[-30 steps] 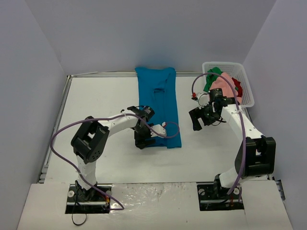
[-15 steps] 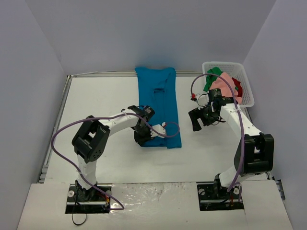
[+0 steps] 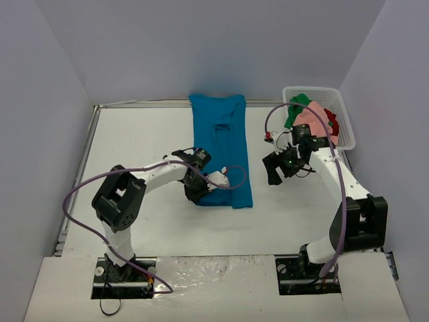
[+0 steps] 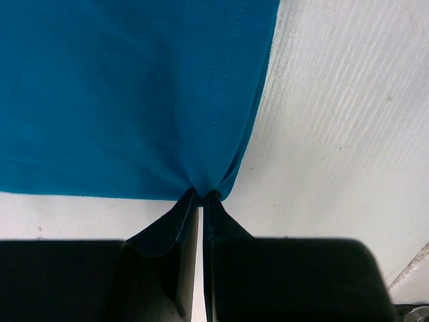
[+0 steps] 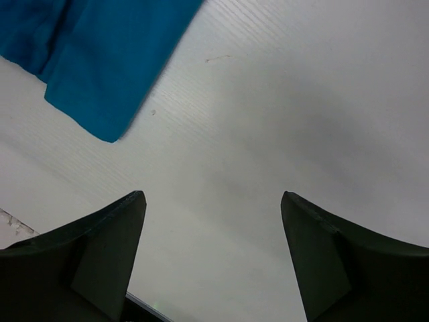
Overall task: Fold and stack the t-shirts
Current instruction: Grab the bottom of the folded rectangular tshirt with both arms
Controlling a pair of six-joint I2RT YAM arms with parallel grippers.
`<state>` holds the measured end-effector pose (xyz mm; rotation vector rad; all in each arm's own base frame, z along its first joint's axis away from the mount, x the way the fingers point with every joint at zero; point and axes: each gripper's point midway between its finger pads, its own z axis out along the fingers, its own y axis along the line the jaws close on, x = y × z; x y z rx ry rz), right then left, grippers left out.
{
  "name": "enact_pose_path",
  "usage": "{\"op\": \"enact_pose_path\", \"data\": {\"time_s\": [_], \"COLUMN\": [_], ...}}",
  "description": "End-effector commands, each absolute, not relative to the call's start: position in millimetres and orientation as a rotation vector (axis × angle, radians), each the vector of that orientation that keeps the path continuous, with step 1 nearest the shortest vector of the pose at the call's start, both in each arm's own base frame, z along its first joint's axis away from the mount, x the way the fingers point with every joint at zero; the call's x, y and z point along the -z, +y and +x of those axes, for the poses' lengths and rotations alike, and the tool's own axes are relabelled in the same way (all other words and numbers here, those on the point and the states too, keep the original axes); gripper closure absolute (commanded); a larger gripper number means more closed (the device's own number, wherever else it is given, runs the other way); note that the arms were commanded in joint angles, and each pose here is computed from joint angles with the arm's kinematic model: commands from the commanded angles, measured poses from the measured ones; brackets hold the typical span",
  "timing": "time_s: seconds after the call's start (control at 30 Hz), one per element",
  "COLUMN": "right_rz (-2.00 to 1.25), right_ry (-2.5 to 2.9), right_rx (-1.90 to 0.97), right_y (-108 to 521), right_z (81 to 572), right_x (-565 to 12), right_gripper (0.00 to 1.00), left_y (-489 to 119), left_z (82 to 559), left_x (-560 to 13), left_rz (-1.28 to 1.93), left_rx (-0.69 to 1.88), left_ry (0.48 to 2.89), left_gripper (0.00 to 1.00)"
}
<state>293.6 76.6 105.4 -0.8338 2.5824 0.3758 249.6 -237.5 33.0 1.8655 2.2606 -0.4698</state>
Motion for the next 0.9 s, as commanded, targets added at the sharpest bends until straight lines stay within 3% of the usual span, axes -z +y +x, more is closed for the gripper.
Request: {"op": "enact_pose_path", "data": {"time_s": [0.0, 0.27, 0.4, 0.53, 0.87], "right_rz": [-0.957, -1.046, -1.091, -1.222, -1.683], "right_ry": [2.466, 2.382, 2.256, 2.181, 2.097], "right_rx": [-0.464, -0.352, -0.287, -0.273, -0.276], "right_y": [94.5, 113.2, 125.8, 135.1, 172.2], "right_z": [274.2, 283.6, 287.7, 280.3, 238.5], "right_x": [-134.7, -138.3, -138.5, -132.8, -80.6], "right_gripper": [0.22, 0.26, 0.21, 0.22, 0.35], "left_y": [-239.9, -242.0, -240.4, -238.3, -234.9], "left_z": [254.3, 259.4, 260.1, 259.3, 261.0], "left_x": [-55.1, -67.6, -69.2, -70.3, -68.2], "left_rz": [1.723, 1.587, 1.558, 1.518, 1.476], "left_rx": [0.486, 0.574, 0.604, 0.645, 0.702], "left_ry": [2.269, 2.279, 2.293, 2.306, 2.334], "left_gripper": [0.98, 0.98, 0.98, 0.98, 0.98]}}
